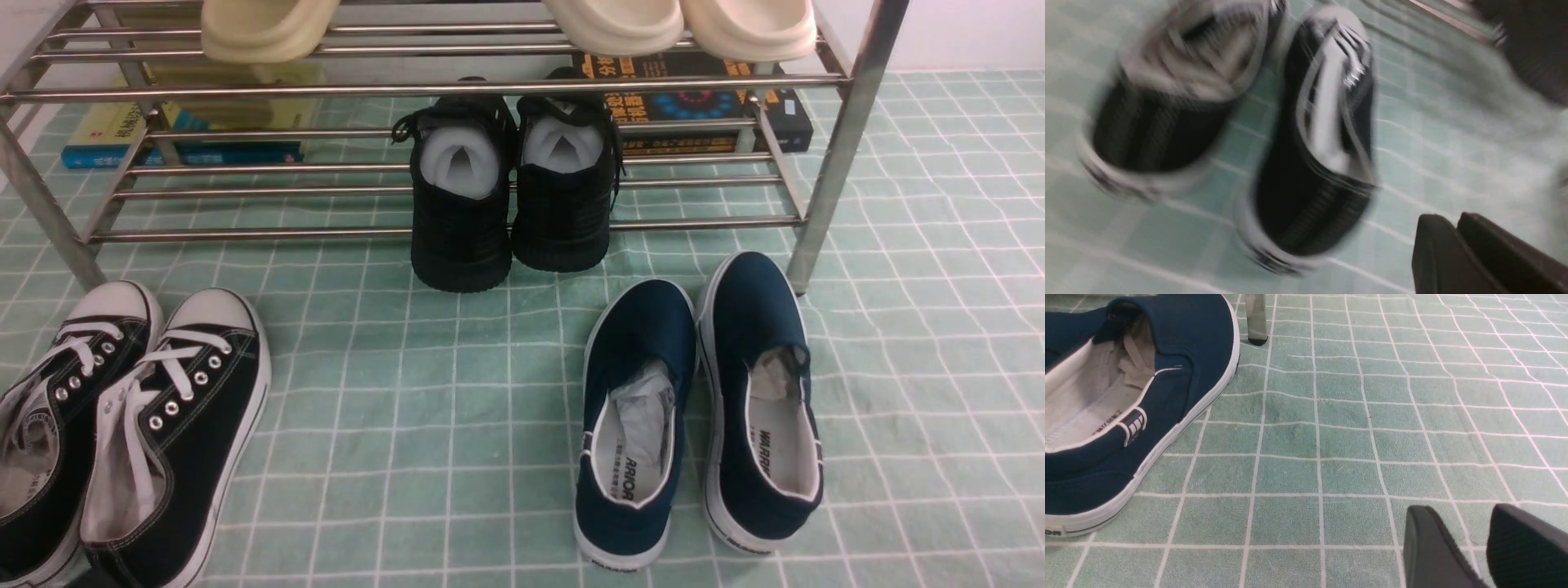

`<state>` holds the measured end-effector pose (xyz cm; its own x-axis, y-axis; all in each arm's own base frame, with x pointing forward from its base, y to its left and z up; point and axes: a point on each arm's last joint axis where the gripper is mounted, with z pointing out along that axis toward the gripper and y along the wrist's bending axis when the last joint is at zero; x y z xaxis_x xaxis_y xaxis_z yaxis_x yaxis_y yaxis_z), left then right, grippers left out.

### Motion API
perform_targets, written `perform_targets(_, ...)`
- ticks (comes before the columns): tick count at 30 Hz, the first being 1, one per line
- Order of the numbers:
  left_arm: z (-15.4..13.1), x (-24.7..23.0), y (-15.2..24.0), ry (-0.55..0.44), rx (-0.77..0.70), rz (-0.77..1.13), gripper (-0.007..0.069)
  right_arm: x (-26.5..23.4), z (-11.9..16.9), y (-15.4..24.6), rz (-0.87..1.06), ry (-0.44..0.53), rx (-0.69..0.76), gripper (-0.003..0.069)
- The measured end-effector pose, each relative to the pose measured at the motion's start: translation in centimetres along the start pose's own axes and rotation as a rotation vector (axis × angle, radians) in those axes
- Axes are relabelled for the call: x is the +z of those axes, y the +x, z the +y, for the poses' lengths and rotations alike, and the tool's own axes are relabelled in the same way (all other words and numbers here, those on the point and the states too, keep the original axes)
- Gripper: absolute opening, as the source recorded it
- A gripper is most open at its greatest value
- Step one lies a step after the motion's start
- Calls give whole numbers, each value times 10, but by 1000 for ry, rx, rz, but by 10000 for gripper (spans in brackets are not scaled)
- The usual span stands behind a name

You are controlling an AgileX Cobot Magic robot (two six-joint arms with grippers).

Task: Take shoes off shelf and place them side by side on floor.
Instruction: 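Grasp a shoe standing on the lower shelf of the shoe rack with the left gripper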

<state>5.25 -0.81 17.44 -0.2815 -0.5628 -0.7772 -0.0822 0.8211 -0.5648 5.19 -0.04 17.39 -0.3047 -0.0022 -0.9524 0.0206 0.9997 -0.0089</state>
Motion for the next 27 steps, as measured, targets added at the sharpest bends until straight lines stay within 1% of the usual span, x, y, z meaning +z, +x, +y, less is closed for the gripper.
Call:
perform_targets(1, -2, 0, 1, 24, -122, 12, 93, 0, 0, 0, 0, 0, 0, 238)
perform_targets(2, -3, 0, 2, 36, -193, 22, 94, 0, 0, 0, 0, 0, 0, 238)
perform_targets(4, -4, 0, 2, 45, -249, 30, 97, 0, 0, 0, 0, 0, 0, 239)
perform_targets(6, -5, 0, 3, 49, -272, 33, 99, 0, 0, 0, 0, 0, 0, 239)
perform_targets(13, -5, 0, 3, 52, -286, 35, 106, 0, 0, 0, 0, 0, -1, 239)
perform_targets(17, -7, 0, 3, 68, -339, 46, 108, 0, 0, 0, 0, 0, -1, 239)
perform_targets(23, -10, 0, -1, 117, -435, 4, 114, 0, 0, 0, 0, 0, -1, 239)
perform_targets(25, -13, -2, -4, 131, -445, 4, 114, 0, 0, 0, 0, 0, -1, 239)
perform_targets(26, -21, -7, -13, 162, -417, -10, 114, 0, 0, 0, 0, 0, -1, 239)
perform_targets(27, -24, -9, -17, 173, -408, -20, 114, 0, 0, 0, 0, 0, -1, 239)
